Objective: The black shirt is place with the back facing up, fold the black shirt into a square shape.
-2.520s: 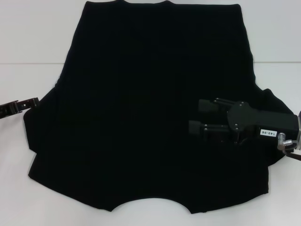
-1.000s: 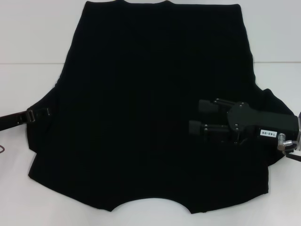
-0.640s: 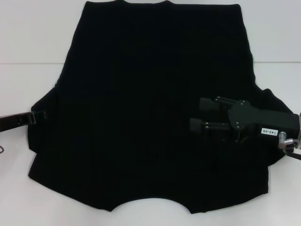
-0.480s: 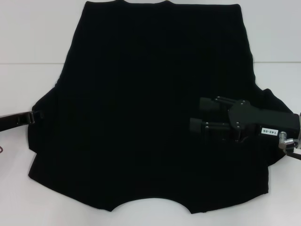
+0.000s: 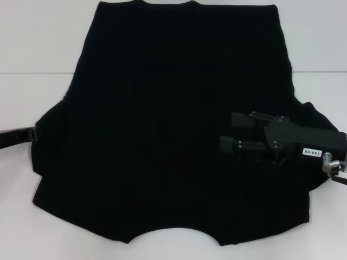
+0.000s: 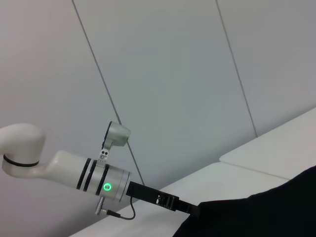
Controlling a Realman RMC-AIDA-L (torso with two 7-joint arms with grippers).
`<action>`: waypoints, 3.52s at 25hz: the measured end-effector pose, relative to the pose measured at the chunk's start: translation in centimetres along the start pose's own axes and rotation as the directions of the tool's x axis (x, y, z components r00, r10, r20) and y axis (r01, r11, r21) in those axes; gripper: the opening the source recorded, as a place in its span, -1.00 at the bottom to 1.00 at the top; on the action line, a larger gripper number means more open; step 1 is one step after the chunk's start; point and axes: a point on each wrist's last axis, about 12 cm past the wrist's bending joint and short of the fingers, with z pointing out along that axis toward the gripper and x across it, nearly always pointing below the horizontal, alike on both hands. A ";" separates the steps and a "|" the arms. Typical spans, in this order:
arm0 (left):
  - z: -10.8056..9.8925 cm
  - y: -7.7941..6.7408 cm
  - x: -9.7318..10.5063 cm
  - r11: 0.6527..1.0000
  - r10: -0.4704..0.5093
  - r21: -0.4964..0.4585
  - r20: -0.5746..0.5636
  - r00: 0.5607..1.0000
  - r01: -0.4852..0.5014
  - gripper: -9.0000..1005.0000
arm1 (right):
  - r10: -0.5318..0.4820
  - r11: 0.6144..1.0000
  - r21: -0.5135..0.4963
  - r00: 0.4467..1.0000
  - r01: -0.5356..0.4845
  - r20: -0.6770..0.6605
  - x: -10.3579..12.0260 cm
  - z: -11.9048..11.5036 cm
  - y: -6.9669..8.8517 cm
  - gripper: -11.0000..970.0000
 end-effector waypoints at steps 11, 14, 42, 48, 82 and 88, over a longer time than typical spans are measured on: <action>-0.9 1.1 -1.4 0.999 0.019 -0.045 0.049 0.999 -0.017 -0.93 | 0.023 1.000 0.004 0.998 -0.024 0.050 0.0 0.5 0.1 0.91; -1.2 1.5 -1.5 0.998 0.019 -0.056 0.055 0.998 -0.015 -0.93 | 0.032 0.999 0.008 0.998 -0.032 0.054 0.1 0.6 0.0 0.91; -2.8 3.7 -1.0 0.993 -0.042 -0.108 0.094 0.995 0.052 -0.92 | 0.059 0.998 0.015 0.996 -0.060 0.066 0.7 0.9 0.1 0.91; -3.0 3.9 -0.8 0.992 -0.056 -0.107 0.096 0.994 0.067 -0.92 | 0.061 0.998 0.017 0.996 -0.062 0.066 0.7 0.9 0.1 0.91; -1.6 -3.9 -3.4 0.942 0.099 0.312 0.081 0.992 -0.120 -0.91 | 0.070 0.997 0.027 0.995 -0.072 0.065 1.2 0.6 0.2 0.91; -1.1 -4.6 -2.9 0.934 0.121 0.328 0.074 0.990 -0.139 -0.91 | 0.071 0.997 0.023 0.995 -0.073 0.065 1.4 0.6 0.3 0.91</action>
